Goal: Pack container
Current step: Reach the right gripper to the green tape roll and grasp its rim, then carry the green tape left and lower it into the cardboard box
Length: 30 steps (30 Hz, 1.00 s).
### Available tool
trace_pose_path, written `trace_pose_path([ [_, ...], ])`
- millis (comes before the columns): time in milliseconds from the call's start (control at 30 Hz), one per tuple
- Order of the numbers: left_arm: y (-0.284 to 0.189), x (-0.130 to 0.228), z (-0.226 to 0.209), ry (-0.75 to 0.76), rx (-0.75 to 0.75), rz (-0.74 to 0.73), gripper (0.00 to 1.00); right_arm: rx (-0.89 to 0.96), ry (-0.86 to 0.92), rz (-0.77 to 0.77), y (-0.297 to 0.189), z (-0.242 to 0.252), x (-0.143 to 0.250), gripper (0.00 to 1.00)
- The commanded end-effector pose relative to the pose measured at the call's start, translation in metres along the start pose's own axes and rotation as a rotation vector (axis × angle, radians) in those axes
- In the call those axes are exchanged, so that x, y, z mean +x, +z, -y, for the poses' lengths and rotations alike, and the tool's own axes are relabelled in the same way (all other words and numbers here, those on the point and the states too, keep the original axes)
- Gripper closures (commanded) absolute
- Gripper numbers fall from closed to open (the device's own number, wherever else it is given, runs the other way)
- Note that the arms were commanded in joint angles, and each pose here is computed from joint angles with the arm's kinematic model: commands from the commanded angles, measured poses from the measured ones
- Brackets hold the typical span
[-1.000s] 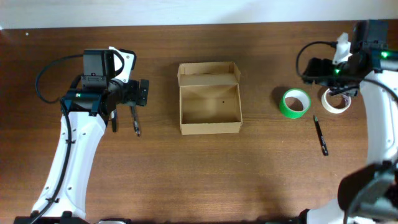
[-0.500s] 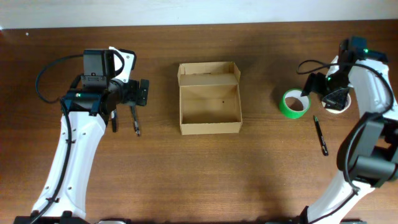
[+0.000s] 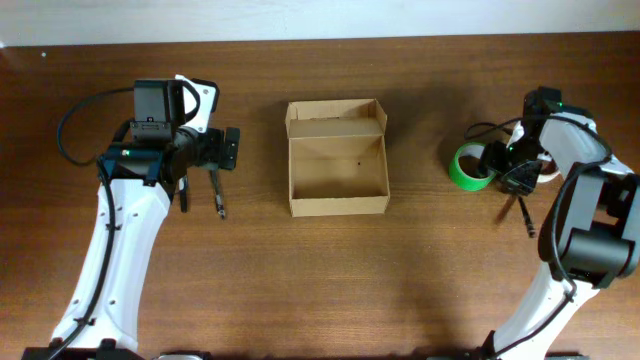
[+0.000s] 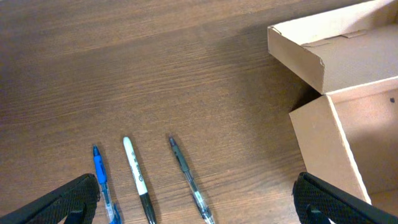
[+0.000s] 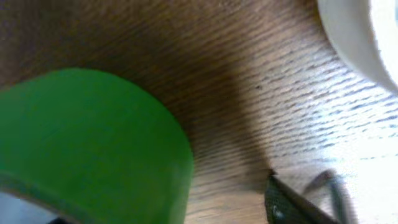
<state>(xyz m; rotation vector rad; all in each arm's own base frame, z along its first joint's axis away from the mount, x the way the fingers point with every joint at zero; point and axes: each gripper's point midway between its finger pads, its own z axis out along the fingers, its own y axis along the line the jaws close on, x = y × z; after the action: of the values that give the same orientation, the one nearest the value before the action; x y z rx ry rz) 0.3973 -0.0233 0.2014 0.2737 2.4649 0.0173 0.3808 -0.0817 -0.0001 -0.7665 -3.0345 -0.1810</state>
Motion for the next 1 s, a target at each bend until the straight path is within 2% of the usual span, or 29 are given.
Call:
trace_pose_path([
  [0,-0.001,-0.007,-0.001,0.010,0.006,0.015,0.00,-0.005,0.010,-0.046,0.023,0.000,0.015,0.63],
  [33,-0.001,-0.007,-0.001,0.010,0.006,0.015,0.01,-0.008,0.010,-0.047,0.023,0.000,0.015,0.76],
  [67,-0.001,-0.007,-0.001,0.010,0.006,0.015,0.00,-0.019,0.008,-0.049,0.023,-0.003,0.016,0.84],
  [133,-0.001,-0.007,-0.001,0.010,0.006,0.015,0.01,-0.032,0.008,-0.054,0.021,-0.006,0.016,0.91],
  [400,-0.001,-0.007,-0.001,0.010,0.006,0.015,0.00,-0.073,-0.027,-0.020,-0.019,-0.020,0.001,0.92],
  [667,-0.001,-0.007,-0.001,0.010,0.006,0.015,0.00,-0.090,-0.109,0.166,-0.118,-0.047,-0.025,0.90],
  [800,-0.001,-0.007,-0.001,0.010,0.006,0.015,0.01,-0.112,-0.165,0.235,-0.165,-0.071,-0.020,0.91],
  [967,-0.001,-0.007,-0.001,0.010,0.006,0.015,0.00,-0.154,-0.375,0.311,-0.218,-0.129,0.013,0.92],
])
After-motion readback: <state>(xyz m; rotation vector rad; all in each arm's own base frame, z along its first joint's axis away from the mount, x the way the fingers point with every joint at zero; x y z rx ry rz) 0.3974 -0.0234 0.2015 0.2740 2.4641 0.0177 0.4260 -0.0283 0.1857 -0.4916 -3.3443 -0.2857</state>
